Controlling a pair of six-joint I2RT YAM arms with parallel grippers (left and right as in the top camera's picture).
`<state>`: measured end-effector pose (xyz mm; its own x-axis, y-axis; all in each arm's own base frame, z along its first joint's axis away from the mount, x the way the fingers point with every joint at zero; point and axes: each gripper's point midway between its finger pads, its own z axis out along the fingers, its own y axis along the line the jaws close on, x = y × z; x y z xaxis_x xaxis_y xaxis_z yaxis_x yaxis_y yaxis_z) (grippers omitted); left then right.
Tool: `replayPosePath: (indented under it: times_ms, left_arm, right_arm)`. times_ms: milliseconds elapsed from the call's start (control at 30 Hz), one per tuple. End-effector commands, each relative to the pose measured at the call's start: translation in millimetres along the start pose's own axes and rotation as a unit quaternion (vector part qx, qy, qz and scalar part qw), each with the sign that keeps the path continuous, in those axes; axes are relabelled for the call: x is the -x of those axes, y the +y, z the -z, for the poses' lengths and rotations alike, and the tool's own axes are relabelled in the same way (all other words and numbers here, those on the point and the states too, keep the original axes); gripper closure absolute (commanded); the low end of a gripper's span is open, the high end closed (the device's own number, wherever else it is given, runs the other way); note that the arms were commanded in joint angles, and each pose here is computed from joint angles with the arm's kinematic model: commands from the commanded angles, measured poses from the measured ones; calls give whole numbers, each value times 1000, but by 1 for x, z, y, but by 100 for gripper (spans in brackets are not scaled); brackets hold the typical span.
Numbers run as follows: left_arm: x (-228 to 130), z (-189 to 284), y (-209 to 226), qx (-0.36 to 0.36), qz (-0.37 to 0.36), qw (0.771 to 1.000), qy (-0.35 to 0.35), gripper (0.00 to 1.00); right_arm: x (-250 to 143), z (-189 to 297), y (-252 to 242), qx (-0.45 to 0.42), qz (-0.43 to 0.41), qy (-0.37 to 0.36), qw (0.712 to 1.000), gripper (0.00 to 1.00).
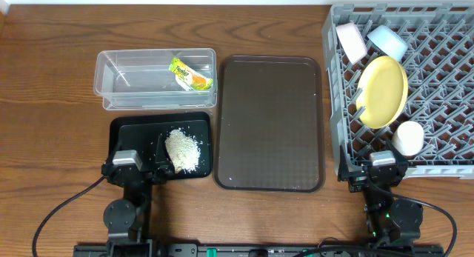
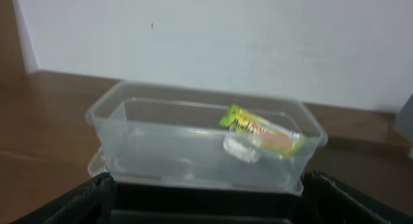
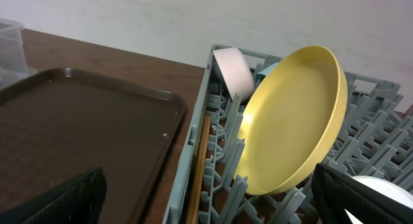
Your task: Sort waste into correct bins and load items into the dishwasher rack
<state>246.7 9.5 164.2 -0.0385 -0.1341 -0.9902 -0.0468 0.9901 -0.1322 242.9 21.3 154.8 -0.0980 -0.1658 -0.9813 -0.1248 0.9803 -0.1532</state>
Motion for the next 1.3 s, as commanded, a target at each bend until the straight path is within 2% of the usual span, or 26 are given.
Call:
replayPosePath:
  times_ms: [0, 233, 1267]
  left_arm:
    - [0, 0, 3, 8, -22, 1000, -1, 5]
    - [-28, 2, -2, -9, -18, 998, 55, 5]
    - [-28, 1, -2, -9, -18, 998, 57, 5]
  right_arm:
    - [0, 0, 1, 1, 4, -1, 1000, 1]
    - [0, 0, 1, 1, 4, -1, 1000, 1]
    - [0, 0, 1, 1, 4, -1, 1000, 1]
